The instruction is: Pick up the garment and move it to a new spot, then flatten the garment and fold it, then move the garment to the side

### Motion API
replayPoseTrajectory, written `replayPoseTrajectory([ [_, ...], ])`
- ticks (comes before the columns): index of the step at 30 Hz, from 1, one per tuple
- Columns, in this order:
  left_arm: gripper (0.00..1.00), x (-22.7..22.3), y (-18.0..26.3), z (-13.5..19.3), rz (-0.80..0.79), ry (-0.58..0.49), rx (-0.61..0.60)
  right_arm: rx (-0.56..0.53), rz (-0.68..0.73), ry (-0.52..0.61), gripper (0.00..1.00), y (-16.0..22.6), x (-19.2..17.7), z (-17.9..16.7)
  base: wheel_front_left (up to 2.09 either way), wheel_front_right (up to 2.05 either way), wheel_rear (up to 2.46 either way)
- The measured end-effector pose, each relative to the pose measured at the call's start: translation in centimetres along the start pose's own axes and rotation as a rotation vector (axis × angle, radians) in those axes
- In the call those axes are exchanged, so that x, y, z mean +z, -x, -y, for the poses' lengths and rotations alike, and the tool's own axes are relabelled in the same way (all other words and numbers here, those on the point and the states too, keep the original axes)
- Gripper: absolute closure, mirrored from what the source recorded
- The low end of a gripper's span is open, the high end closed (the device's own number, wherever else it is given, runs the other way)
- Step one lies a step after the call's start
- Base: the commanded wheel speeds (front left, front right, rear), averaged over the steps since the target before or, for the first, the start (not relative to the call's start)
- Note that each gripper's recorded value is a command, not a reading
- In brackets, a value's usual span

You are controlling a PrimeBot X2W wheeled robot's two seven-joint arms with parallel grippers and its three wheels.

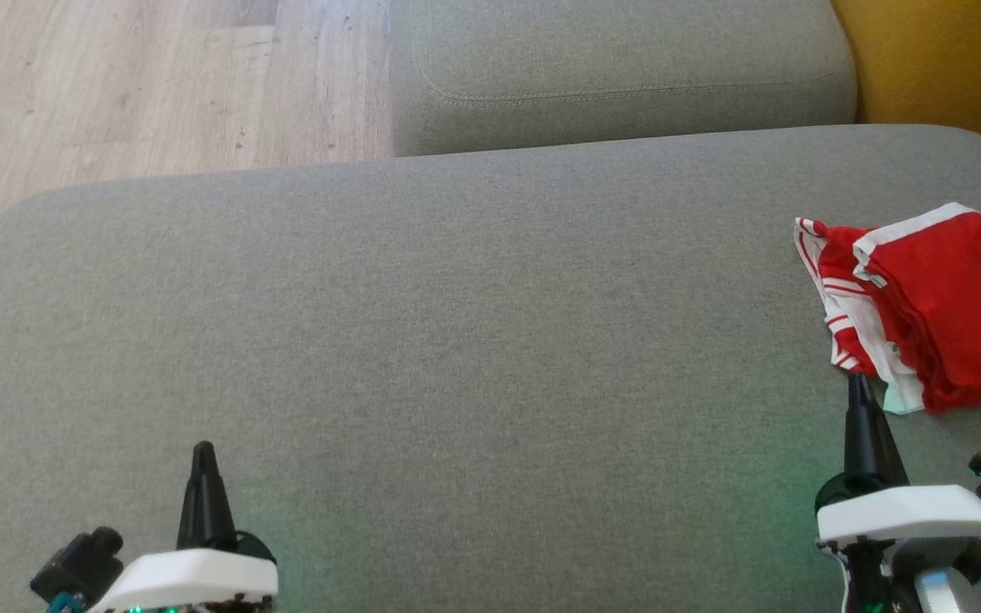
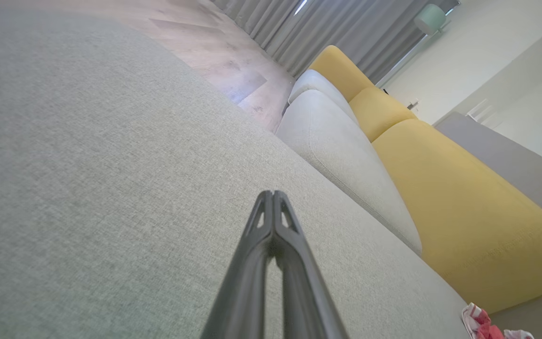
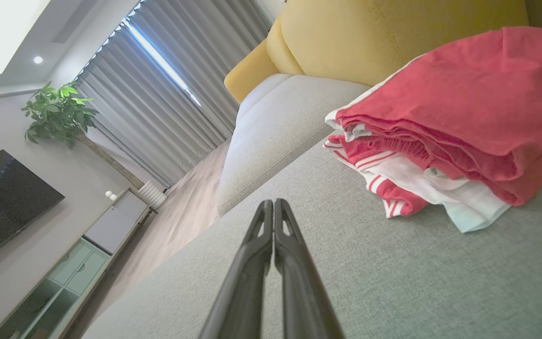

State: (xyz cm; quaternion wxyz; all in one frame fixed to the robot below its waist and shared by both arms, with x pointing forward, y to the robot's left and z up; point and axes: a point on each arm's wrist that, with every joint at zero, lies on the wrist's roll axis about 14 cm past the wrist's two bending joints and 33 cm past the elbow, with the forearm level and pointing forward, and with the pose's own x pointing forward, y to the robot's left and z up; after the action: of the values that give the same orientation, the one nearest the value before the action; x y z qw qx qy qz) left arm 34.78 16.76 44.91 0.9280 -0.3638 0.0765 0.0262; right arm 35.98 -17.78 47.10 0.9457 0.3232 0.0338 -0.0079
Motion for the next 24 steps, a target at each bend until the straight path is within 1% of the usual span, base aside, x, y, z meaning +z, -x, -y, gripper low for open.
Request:
replayPoseTrajectory([
  [24, 1.00, 0.75, -0.68, -0.19, -0.008, 0.234, 0.013, -0.042, 0.000, -0.263, 1.00, -0.39, 0.54, 0.89, 0.00, 0.00, 0.00],
])
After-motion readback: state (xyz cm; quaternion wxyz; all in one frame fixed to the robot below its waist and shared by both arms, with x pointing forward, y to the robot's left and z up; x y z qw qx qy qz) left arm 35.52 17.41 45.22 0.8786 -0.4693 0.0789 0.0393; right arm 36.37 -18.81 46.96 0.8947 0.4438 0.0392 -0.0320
